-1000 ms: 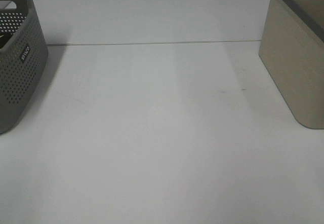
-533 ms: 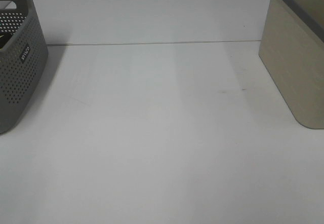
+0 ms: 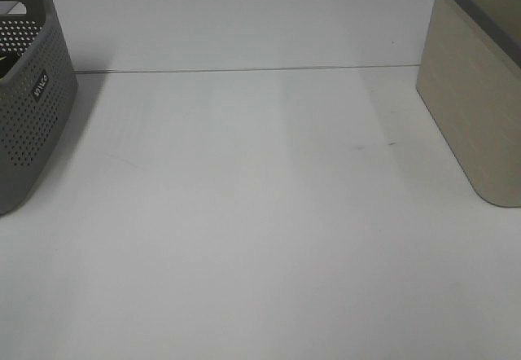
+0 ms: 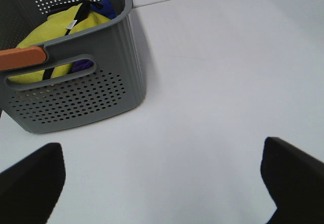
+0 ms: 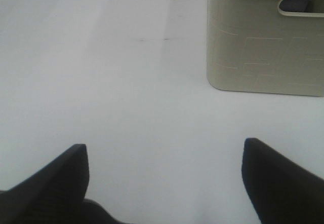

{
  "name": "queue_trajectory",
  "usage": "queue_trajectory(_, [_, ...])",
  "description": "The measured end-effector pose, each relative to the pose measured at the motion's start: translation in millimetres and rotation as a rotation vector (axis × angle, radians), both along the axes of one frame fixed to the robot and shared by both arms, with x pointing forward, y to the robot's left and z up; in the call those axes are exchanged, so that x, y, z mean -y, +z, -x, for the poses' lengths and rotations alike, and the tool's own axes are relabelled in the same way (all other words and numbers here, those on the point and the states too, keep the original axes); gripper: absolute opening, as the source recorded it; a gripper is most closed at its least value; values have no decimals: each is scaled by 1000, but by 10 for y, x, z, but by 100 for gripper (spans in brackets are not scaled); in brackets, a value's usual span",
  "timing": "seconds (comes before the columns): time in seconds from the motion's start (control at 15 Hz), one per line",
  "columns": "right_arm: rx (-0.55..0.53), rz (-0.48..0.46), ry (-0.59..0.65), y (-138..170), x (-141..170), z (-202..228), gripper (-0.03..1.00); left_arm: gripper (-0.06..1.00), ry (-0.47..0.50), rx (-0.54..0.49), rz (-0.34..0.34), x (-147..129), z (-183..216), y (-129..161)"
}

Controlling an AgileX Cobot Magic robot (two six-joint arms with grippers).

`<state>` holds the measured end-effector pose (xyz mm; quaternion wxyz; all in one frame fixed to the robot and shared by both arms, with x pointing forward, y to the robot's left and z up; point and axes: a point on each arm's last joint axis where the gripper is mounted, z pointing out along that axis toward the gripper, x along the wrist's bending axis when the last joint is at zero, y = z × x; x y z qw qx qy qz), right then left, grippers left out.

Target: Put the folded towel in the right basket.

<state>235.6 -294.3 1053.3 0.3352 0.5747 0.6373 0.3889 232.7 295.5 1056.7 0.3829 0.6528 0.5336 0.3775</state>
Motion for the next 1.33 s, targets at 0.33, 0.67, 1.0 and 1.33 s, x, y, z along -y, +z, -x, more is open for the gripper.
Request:
queue_trajectory(0.33, [2, 0, 0, 2, 0, -1, 77, 99, 0, 0, 0, 0, 0, 0])
queue_trajectory(0.67, [3, 0, 0, 2, 0, -1, 77, 99, 0, 0, 0, 0, 0, 0])
queue_trajectory(1.0, [3, 0, 0, 2, 0, -1, 77, 99, 0, 0, 0, 0, 0, 0])
queue_trajectory(1.33, [3, 0, 0, 2, 0, -1, 77, 99, 0, 0, 0, 0, 0, 0])
